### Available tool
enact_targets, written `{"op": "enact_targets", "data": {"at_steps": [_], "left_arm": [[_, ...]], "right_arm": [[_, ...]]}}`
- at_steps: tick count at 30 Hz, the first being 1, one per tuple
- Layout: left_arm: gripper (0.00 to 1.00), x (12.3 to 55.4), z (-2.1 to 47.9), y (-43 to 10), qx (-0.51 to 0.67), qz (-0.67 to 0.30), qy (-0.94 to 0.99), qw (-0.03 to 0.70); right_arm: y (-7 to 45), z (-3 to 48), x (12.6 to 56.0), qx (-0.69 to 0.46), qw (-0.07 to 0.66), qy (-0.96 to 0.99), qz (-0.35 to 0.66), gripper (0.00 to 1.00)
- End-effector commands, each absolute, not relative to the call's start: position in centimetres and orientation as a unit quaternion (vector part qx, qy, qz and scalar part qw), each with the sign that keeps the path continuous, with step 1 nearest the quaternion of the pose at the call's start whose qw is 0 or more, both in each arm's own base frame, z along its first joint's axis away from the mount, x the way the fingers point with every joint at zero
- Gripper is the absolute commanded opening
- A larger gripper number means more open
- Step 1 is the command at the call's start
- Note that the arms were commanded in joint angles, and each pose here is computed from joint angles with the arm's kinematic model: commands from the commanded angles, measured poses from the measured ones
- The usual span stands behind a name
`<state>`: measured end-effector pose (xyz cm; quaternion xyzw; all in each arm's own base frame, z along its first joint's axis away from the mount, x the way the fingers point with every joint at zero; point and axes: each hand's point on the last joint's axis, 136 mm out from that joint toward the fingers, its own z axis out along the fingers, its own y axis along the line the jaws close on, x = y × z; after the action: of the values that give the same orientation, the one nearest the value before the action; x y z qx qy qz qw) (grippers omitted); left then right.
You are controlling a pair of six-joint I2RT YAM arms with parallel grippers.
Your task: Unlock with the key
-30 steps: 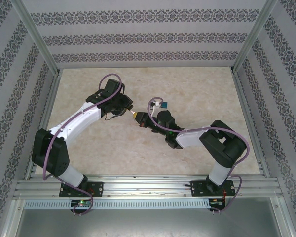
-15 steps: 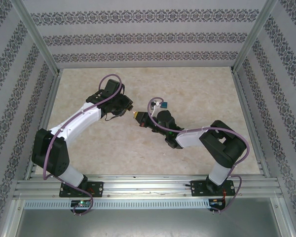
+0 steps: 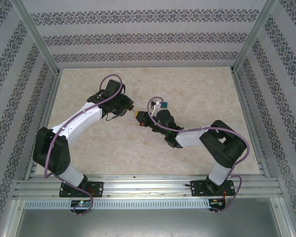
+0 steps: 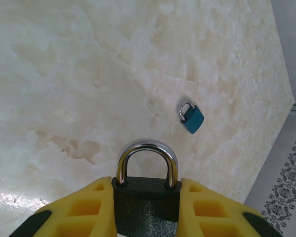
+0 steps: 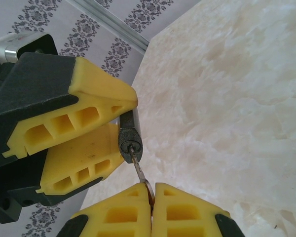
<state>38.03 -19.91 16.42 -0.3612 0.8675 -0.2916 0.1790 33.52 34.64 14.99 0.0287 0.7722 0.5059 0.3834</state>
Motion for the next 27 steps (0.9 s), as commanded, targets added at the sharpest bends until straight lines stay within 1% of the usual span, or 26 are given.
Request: {"op": "enact_targets", "data": {"at_steps": [1, 14, 19, 25, 27], "left_arm": [[0.21, 37.4, 16.3, -21.4, -0.355, -0.296, 0.872, 0.162], [0.17, 37.4, 15.8, -21.9, -0.349, -0.276, 0.882, 0.154], [0.16, 37.4, 15.8, -22.1, -0.350, -0.281, 0.881, 0.151], [0.14, 37.3, 16.0, -22.5, -0.350, -0.292, 0.878, 0.150], [0.12, 37.3, 16.0, -22.7, -0.351, -0.297, 0.876, 0.148]], "right_arm": [[35.4, 18.7, 34.4, 0.015, 0.435, 0.743, 0.508, 0.00], [38.2, 20.6, 32.9, -0.027, 0.448, 0.719, 0.531, 0.00], [38.6, 20.8, 32.6, -0.045, 0.468, 0.718, 0.513, 0.00], [39.8, 21.9, 33.2, -0.032, 0.442, 0.693, 0.569, 0.00], [39.9, 22.7, 33.3, -0.028, 0.444, 0.684, 0.579, 0.00]]}}
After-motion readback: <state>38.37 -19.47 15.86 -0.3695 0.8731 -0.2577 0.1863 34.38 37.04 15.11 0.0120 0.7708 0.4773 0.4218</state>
